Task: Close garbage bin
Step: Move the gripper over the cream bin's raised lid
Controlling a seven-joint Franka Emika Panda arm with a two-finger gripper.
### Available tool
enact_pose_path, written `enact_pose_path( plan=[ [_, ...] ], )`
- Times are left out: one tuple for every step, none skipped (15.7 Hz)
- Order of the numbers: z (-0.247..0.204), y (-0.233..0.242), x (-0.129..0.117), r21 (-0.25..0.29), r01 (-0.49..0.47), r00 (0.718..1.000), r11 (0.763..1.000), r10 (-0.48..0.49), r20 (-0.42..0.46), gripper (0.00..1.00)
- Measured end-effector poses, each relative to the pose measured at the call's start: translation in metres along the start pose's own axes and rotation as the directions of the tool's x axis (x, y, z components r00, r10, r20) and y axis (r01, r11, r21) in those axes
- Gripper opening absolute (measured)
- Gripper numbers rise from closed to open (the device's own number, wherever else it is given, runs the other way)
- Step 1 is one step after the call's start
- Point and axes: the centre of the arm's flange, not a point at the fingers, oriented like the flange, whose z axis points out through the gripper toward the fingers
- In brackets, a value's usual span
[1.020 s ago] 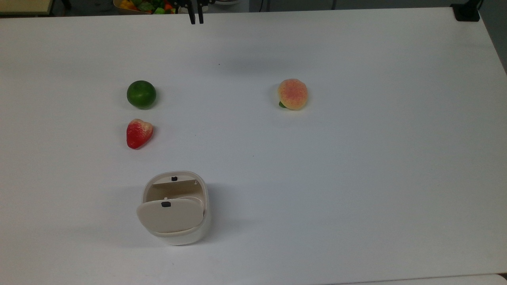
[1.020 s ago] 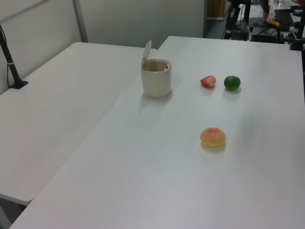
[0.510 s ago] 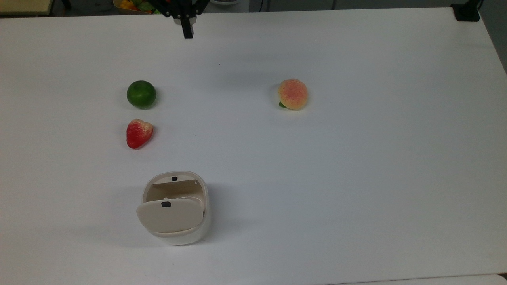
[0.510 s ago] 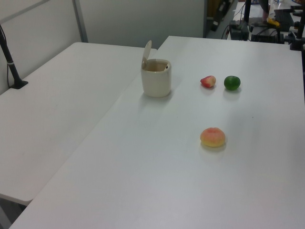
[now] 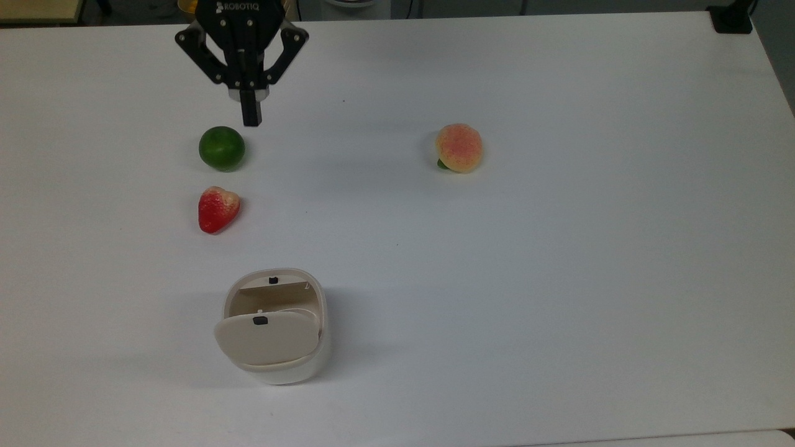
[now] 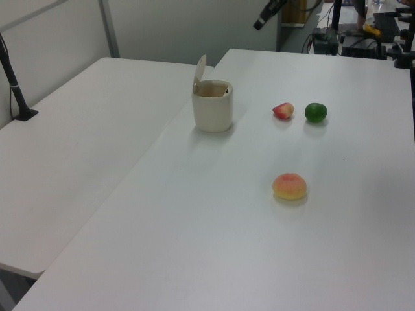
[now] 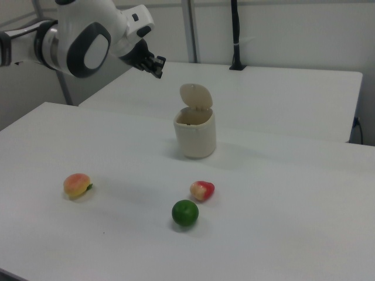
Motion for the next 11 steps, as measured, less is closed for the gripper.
enact_pose_path(
  plan=[
    [0.005, 0.0, 0.002, 0.0, -0.006, 1.0, 1.0, 0.006, -0.024, 0.01],
    [0.011, 0.001, 0.004, -0.001, -0.014, 0.999, 1.0, 0.014, -0.049, 0.01],
    [0.016, 0.001, 0.007, -0.002, -0.019, 0.997, 1.0, 0.019, -0.075, 0.01],
    [0.022, 0.002, 0.01, -0.004, -0.022, 0.995, 1.0, 0.022, -0.098, 0.01],
    [0.028, 0.001, 0.014, -0.006, -0.026, 0.993, 1.0, 0.025, -0.113, 0.01],
    [0.035, 0.001, 0.017, -0.007, -0.032, 0.992, 0.999, 0.031, -0.122, 0.01],
    [0.041, -0.001, 0.022, -0.007, -0.038, 0.991, 0.999, 0.037, -0.128, 0.01],
    [0.048, -0.002, 0.027, -0.007, -0.045, 0.99, 0.999, 0.044, -0.135, 0.01],
    [0.054, -0.003, 0.032, -0.007, -0.05, 0.989, 0.999, 0.049, -0.141, 0.01],
    [0.061, -0.004, 0.037, -0.007, -0.057, 0.988, 0.998, 0.055, -0.148, 0.01],
    [0.069, -0.005, 0.042, -0.008, -0.06, 0.987, 0.998, 0.058, -0.153, 0.01]
  ],
)
